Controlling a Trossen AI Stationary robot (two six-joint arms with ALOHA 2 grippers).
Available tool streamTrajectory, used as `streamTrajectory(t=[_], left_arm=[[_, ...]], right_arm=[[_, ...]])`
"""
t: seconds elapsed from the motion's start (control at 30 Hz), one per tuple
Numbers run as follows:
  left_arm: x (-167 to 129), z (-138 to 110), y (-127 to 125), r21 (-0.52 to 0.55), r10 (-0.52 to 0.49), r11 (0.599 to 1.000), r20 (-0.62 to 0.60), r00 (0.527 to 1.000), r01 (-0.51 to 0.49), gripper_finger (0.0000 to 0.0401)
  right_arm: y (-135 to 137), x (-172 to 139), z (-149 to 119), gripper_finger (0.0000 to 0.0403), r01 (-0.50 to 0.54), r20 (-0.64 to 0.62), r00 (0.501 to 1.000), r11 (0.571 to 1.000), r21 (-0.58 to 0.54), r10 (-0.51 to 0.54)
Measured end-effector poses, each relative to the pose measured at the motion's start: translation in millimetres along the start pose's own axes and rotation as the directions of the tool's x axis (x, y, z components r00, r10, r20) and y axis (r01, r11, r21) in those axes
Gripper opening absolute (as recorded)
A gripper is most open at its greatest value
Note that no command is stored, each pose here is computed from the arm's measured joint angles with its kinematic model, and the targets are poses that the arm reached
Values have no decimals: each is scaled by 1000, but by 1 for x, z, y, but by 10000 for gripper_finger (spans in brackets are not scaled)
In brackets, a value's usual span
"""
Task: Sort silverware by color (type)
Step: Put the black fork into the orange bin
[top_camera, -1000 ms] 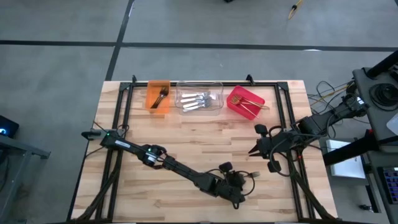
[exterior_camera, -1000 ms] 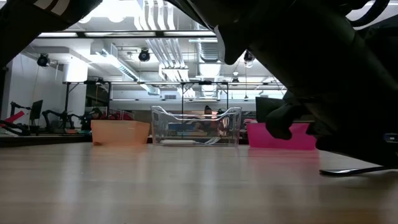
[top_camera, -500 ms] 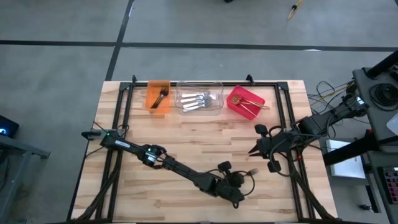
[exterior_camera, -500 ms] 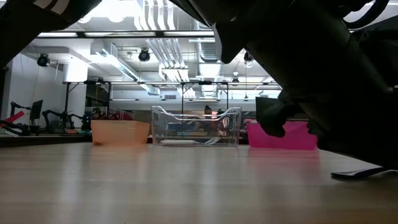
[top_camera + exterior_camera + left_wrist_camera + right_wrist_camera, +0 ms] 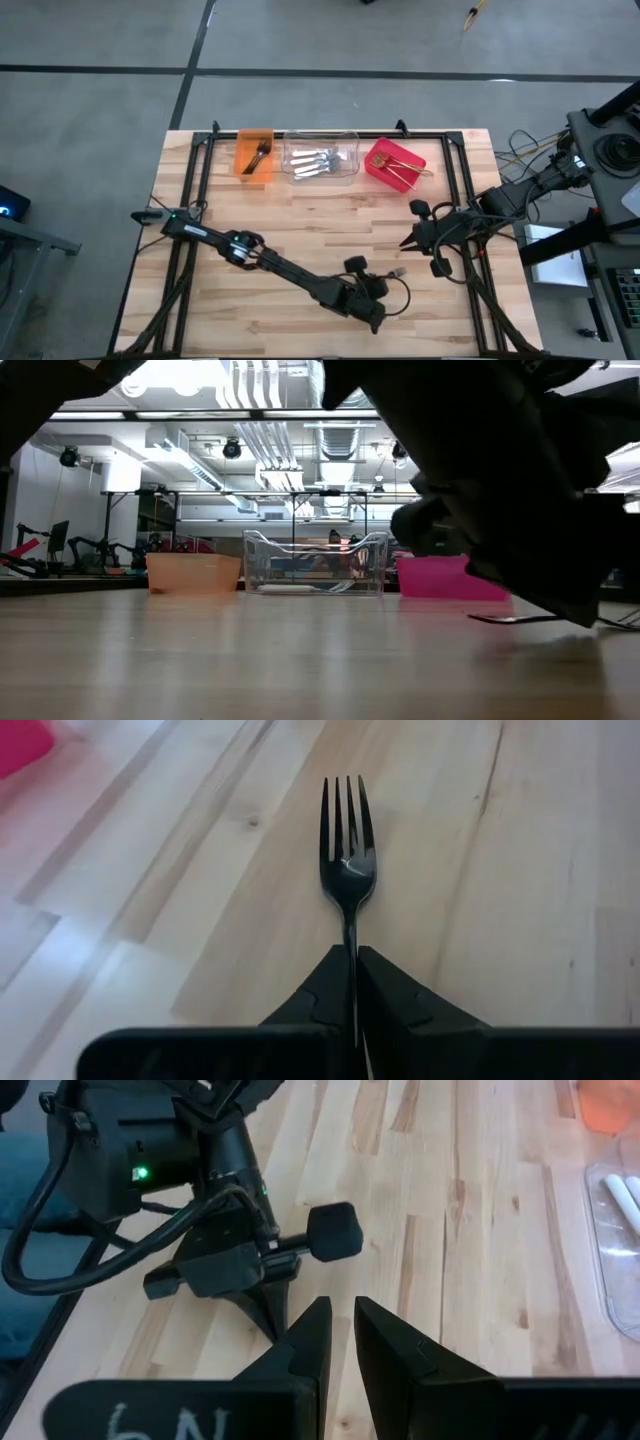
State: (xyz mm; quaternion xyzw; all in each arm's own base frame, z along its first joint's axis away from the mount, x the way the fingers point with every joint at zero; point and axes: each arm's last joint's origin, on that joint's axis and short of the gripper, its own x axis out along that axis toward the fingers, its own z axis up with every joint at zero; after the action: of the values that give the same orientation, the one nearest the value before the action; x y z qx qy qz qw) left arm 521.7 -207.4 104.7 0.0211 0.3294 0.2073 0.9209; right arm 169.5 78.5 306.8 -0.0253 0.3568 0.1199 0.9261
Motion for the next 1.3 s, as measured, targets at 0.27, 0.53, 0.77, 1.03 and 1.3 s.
streamTrajectory(t=[0.27, 0.53, 0.77, 1.03, 1.3], left_arm=[[-20, 11, 13, 67, 67, 996, -48, 997, -64, 0], [-43, 21, 31, 150, 166, 977, -105, 981, -149, 0], [-68, 27, 56, 234, 323, 930, -154, 934, -283, 0], [-104, 40, 93, 324, 498, 842, -158, 853, -432, 0], [-141, 65, 127, 354, 592, 764, -48, 805, -540, 0]], right_arm=[[0, 0, 0, 38, 0, 3, 1000, 1000, -22, 0], [-1, 0, 1, 38, 35, 18, 999, 998, -57, -34], [-1, 0, 6, 38, 55, 71, 996, 990, -129, -46], [1, -2, 17, 38, 74, 184, 983, 965, -252, -27], [2, -4, 26, 38, 120, 275, 961, 924, -362, -17]])
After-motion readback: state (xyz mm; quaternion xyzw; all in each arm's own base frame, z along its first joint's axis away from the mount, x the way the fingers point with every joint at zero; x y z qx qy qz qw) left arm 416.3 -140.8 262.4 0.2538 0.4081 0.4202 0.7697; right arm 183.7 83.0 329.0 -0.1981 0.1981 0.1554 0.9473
